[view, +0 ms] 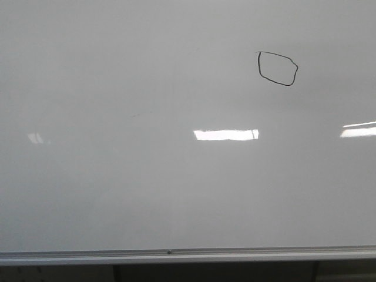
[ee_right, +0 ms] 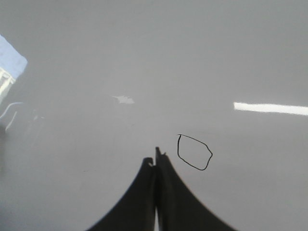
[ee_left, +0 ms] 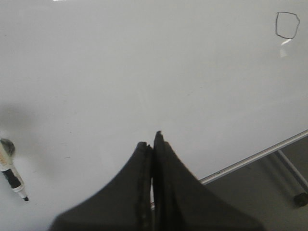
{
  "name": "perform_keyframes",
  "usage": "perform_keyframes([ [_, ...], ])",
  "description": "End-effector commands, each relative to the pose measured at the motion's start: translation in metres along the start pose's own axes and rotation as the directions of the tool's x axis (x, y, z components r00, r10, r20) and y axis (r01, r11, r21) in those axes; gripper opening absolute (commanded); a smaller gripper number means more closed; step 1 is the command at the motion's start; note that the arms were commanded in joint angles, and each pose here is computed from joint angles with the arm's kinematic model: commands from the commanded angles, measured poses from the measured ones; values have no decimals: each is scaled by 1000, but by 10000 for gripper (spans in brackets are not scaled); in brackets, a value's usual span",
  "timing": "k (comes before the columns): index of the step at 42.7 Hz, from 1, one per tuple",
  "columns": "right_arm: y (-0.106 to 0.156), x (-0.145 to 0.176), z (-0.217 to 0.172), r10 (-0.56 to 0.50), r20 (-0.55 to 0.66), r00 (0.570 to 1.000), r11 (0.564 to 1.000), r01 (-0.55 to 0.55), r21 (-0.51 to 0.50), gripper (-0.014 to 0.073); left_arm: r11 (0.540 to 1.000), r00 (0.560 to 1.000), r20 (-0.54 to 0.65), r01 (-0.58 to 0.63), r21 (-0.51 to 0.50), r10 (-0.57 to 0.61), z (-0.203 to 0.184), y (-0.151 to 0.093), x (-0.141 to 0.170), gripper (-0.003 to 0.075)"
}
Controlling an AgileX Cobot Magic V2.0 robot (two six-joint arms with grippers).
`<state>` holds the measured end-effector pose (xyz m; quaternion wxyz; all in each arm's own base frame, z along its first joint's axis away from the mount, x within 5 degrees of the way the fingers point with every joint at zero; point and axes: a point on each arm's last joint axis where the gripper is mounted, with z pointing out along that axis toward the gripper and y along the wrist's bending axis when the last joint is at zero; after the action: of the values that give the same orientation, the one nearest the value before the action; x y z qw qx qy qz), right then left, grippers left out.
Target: Write number 0 on whiteboard
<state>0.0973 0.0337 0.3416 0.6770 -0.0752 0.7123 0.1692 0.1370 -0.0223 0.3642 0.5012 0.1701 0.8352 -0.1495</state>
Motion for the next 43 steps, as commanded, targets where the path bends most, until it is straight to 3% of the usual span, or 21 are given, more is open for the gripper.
perform_keyframes([
  [1, -2, -12, -1, 12, 68, 998, 1000, -14, 28, -59, 1000, 991, 135, -3, 20, 0, -17, -18, 0, -20],
  [7, -2, -12, -1, 12, 68, 998, 1000, -14, 28, -59, 999, 977, 211, -14, 36, 6, -32, -39, 20, -20],
  [16, -2, -12, -1, 12, 68, 998, 1000, -14, 28, -59, 998, 965, 262, -28, 51, 13, -42, -50, 26, -20],
  [43, -2, -12, -1, 12, 68, 998, 1000, -14, 28, -59, 998, 963, 270, -21, 60, 4, -42, -51, 25, -20],
])
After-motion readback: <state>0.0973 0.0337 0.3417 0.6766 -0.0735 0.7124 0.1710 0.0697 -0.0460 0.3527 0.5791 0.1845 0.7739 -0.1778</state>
